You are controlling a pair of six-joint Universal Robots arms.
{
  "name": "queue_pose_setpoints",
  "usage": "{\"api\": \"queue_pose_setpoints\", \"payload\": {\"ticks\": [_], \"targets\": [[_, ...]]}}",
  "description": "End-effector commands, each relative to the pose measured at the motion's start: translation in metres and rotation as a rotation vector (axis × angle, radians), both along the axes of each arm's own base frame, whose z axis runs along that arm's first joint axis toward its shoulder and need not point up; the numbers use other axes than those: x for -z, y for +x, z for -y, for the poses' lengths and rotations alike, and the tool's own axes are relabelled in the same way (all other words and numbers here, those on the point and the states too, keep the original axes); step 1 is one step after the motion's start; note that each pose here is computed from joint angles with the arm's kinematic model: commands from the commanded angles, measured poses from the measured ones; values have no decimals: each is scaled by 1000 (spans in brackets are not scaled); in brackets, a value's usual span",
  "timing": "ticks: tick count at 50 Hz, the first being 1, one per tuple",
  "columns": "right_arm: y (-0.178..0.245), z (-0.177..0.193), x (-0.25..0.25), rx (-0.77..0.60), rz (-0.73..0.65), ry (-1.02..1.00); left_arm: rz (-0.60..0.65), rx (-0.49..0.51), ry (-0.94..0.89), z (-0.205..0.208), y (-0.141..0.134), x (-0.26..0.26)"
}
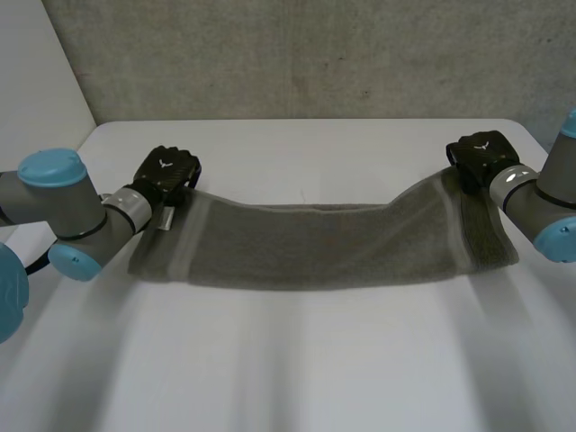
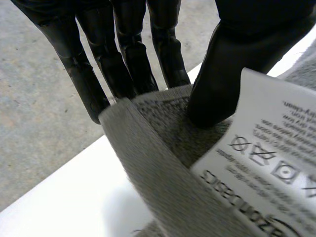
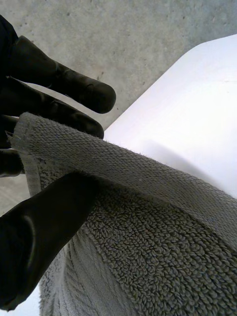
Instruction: Fold the towel.
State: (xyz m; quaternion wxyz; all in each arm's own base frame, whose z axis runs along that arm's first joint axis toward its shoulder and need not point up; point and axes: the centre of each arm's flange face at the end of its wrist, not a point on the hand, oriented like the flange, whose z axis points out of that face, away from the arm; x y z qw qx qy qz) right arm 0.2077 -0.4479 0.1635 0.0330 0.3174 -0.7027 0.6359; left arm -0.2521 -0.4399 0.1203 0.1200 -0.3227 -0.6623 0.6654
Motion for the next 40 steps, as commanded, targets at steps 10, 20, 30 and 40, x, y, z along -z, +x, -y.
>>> {"api": "queue_pose_setpoints", "payload": {"ticks": [10, 20, 30, 40], "targets": [[-2, 3, 4, 21, -4, 3, -6, -12, -18, 3, 0, -10], [-2, 4, 5, 28, -5, 4, 5, -20, 29, -2, 2, -3], [-5, 11, 3, 83, -4, -57, 13, -97, 21, 4, 8, -3], [-7, 14, 9, 111, -9, -51, 15, -116, 26, 5, 10, -1]]}}
